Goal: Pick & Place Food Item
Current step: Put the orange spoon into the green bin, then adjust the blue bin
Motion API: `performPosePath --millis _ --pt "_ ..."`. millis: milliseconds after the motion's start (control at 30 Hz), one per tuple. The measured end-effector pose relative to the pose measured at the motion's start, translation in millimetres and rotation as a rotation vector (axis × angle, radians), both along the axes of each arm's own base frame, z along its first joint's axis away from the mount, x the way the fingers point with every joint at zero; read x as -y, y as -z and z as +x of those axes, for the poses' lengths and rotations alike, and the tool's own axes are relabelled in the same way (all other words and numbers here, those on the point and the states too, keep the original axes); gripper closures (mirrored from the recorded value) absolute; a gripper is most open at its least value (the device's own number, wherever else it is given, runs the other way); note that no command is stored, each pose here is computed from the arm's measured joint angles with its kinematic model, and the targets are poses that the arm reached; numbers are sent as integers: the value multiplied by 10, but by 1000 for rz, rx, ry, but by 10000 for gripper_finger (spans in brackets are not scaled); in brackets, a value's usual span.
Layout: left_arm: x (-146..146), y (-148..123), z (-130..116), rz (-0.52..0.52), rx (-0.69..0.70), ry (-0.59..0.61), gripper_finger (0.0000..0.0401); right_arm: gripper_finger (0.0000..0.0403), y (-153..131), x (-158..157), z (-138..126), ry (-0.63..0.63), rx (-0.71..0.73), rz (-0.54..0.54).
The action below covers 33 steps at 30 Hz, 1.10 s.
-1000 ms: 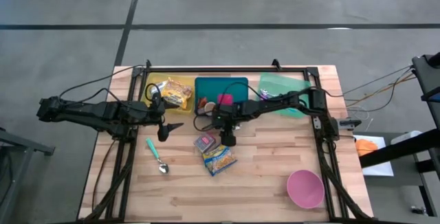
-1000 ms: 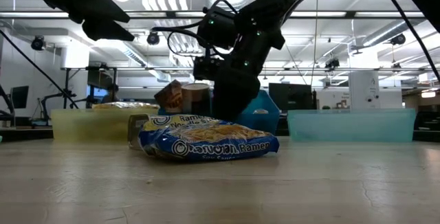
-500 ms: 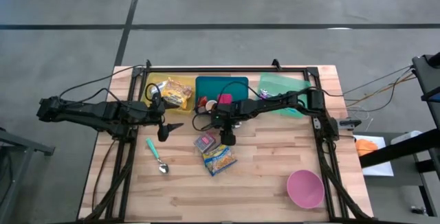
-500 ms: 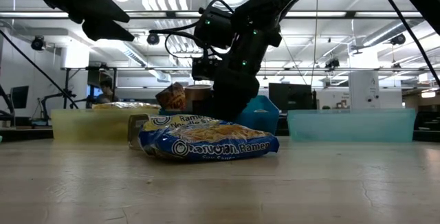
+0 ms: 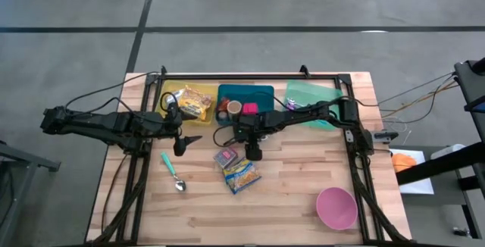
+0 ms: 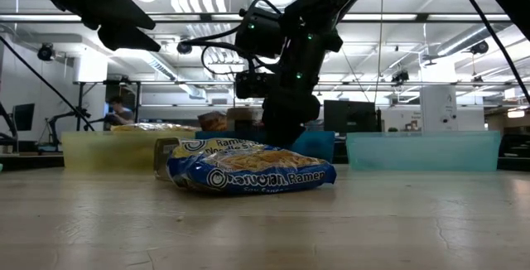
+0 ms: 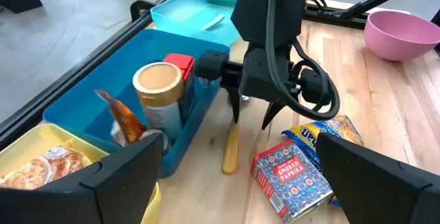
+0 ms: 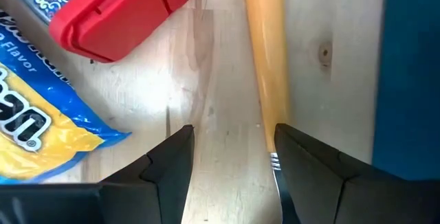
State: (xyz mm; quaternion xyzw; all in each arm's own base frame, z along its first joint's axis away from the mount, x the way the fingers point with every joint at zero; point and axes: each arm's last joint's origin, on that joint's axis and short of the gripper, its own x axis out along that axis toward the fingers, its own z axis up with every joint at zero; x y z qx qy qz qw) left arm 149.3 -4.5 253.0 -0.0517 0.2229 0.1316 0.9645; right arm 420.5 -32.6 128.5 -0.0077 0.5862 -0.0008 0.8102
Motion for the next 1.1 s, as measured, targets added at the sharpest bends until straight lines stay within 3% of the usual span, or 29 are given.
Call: performPosePath --millis 633,767,967,1100 --pt "0 1 -1 -6 0 -3 14 200 -85 -70 -31 -16 -15 -125" --pt "0 2 -1 -5 -1 -3 14 200 -84 -88 -55 2 -39 -100" --pt "-1 6 -3 -6 -5 -3 14 200 -72 -144 -79 15 -60 54" --pt "0 7 -4 -9 -7 -3 14 200 -91 -195 -106 13 -80 82"
